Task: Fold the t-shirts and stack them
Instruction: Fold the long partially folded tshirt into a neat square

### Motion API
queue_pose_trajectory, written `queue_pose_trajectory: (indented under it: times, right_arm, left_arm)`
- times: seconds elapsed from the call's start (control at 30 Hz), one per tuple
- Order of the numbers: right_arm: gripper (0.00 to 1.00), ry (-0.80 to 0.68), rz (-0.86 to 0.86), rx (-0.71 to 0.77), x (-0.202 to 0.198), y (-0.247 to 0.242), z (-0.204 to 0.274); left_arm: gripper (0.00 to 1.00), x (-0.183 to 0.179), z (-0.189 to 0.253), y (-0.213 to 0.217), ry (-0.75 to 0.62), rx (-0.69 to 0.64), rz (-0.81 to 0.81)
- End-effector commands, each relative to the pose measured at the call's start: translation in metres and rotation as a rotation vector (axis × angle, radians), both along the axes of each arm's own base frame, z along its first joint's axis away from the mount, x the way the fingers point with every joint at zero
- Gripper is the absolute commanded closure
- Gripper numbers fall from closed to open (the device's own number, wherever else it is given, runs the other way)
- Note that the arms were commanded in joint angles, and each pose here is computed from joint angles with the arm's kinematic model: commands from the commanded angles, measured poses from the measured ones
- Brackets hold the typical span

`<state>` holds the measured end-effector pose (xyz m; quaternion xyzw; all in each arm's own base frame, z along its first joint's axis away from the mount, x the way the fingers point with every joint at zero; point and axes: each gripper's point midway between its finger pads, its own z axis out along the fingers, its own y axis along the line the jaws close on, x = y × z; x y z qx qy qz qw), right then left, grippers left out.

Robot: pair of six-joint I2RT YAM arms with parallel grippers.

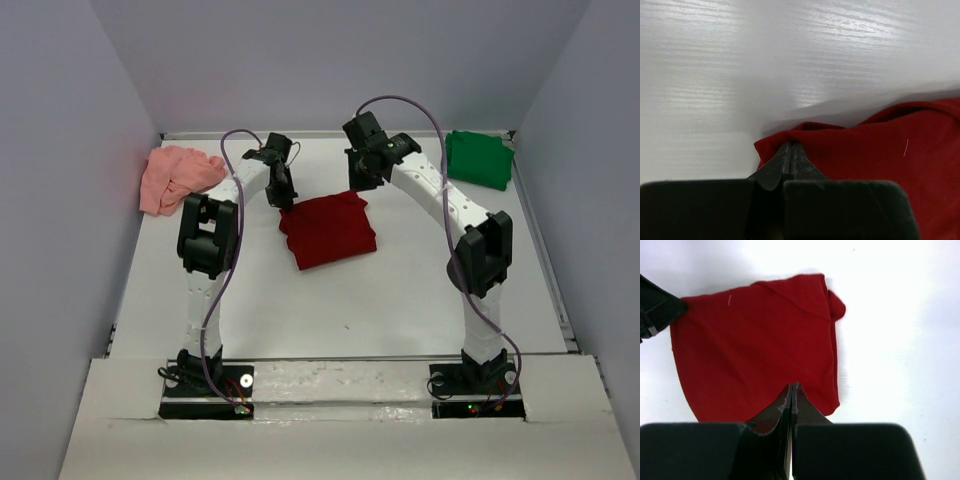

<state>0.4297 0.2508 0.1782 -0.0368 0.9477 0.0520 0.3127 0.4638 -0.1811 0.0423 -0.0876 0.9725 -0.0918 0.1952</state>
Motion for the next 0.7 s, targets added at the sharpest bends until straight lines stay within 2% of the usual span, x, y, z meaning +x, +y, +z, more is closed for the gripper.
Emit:
queue_pose_trajectory:
  times: [0.0, 0.23, 0.47, 0.67]
  right_arm:
    - [1.00, 0.053, 0.064, -0.082, 0.009, 0.006, -0.027]
    - [1.00, 0.078, 0.078, -0.093, 0.029, 0.022, -0.069]
    - [1.00, 0.035, 0.091, -0.102, 0.056, 0.023, -0.067]
    - [1.00, 0.034, 0.093, -0.105, 0.062, 0.015, -0.066]
  left_arm:
    - [1.00, 0.010, 0.064, -0.006, -0.122, -0.029, -0.017]
    - [1.00, 0.008, 0.069, -0.009, -0.127, -0.033, -0.031]
    - [1.00, 0.014, 0.066, -0.009, -0.125, -0.012, -0.041]
    - [1.00, 0.017, 0.066, -0.013, -0.127, -0.026, -0.043]
